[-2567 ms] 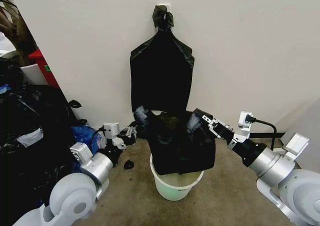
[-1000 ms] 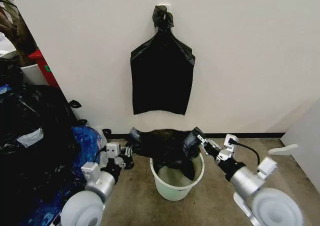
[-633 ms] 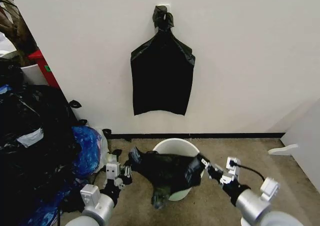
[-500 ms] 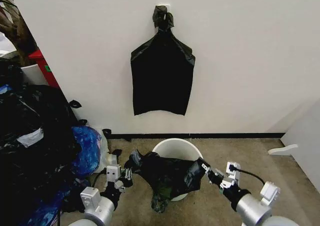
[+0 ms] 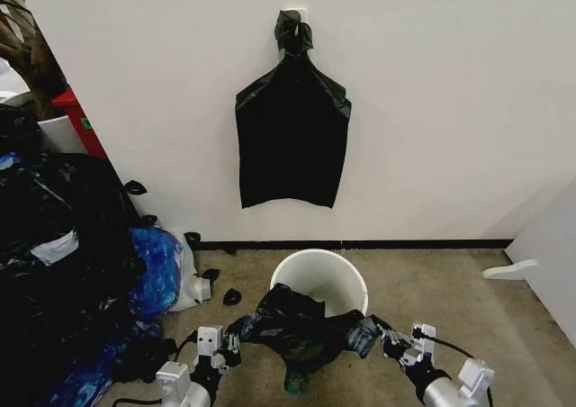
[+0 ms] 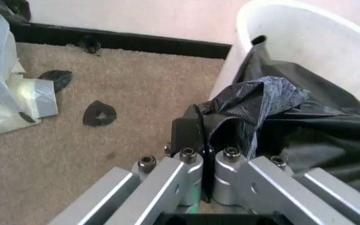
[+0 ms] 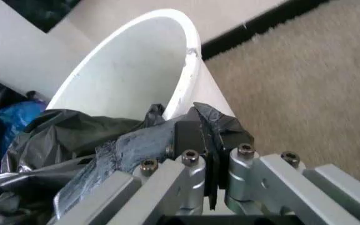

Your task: Place the garbage bag over the trash bin.

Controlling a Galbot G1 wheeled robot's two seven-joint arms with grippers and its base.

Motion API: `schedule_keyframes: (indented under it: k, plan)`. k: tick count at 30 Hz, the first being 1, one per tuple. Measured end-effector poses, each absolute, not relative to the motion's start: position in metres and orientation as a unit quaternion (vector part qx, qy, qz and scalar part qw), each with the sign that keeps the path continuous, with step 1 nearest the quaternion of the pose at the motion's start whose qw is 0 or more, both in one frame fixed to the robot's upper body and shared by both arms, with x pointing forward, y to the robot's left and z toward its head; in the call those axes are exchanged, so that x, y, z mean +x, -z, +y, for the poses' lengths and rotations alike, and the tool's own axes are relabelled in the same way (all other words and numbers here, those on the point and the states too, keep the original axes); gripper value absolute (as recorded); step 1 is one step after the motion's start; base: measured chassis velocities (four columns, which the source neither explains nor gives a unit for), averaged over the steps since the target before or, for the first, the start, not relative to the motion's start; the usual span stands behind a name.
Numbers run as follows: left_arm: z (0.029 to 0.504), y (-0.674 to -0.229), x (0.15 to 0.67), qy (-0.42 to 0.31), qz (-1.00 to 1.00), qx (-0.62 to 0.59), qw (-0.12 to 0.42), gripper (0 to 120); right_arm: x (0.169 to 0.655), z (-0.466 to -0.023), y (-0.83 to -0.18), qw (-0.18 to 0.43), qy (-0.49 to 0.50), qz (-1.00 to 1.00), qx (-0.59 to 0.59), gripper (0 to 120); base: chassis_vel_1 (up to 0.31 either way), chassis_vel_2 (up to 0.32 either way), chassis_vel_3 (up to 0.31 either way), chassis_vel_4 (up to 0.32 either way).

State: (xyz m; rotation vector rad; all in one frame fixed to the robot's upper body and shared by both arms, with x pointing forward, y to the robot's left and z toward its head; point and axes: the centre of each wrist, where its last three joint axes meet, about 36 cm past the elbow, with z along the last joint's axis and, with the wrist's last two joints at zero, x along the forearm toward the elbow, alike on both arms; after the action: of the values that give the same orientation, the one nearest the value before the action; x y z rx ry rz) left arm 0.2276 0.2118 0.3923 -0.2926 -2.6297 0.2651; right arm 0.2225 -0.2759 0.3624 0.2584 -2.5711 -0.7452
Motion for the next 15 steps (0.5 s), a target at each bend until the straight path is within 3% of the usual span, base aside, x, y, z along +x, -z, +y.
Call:
schedule_keyframes:
  k: [5,15]
  plan:
    - [0.215,-0.38,0.243,-0.095,-0.961,-0.105,0.236,0,0.23,-0.293,-0.331,0.167,0.245,-0.945,0.14,0,0.0,0.0,0.0,0.0]
    - [0.213,-0.367,0.263,-0.095,-0.963,-0.113,0.223,0,0.232,-0.325,-0.285,0.124,0.226,-0.95,0.177,0,0.0,0.0,0.0,0.0]
